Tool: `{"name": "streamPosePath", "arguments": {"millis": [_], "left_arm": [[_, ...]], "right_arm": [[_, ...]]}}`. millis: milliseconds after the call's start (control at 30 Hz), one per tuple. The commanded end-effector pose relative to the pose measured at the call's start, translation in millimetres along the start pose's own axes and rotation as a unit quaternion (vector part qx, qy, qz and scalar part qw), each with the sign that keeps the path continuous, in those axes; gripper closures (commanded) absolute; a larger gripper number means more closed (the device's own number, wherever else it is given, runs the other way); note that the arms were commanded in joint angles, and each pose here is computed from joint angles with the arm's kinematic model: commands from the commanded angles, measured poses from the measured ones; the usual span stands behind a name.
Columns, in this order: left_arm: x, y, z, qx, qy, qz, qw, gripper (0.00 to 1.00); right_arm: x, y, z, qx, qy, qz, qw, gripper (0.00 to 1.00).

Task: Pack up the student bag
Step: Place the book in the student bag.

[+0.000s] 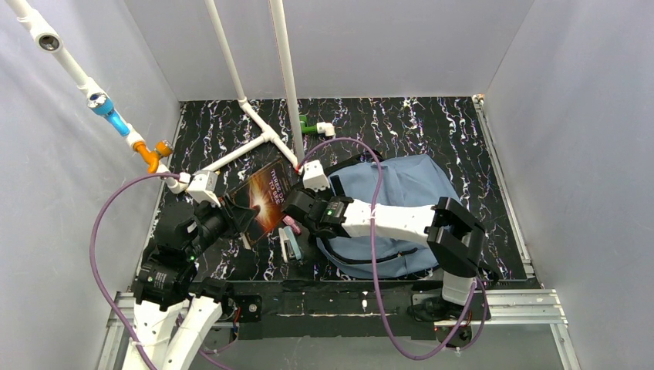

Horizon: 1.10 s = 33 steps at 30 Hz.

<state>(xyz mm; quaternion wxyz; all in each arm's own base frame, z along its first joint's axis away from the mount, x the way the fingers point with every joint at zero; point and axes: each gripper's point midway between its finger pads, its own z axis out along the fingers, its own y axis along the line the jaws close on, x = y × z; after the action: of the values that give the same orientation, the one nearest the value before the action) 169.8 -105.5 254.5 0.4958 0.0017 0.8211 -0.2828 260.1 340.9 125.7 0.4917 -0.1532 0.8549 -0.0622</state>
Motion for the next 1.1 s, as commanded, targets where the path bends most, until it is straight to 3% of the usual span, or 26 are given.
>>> {"name": "streamPosePath", "arguments": {"millis": [0, 200, 367, 800, 1067], "left_arm": [[-10, -1, 0, 0.003, -0.024, 0.009, 1.000, 1.00], [-11, -3, 5, 0.007, -0.021, 0.002, 1.000, 1.00], [-11, -8, 9, 0.020, -0.015, -0.008, 1.000, 1.00], [2, -59, 29, 0.165, 0.073, -0.078, 0.980, 1.00], [17, -68, 39, 0.174, 0.160, -0.170, 0.957, 1.00]], "right_arm": [[-16, -11, -4, 0.018, -0.030, 0.020, 0.999, 0.27], [-29, -29, -19, 0.010, -0.050, 0.016, 0.999, 0.70], [-40, -43, -34, -0.010, -0.055, 0.016, 0.998, 0.96], [-76, -82, -59, -0.206, -0.042, 0.066, 0.975, 0.99], [-87, -111, -47, -0.275, -0.020, 0.065, 0.959, 0.99]]}}
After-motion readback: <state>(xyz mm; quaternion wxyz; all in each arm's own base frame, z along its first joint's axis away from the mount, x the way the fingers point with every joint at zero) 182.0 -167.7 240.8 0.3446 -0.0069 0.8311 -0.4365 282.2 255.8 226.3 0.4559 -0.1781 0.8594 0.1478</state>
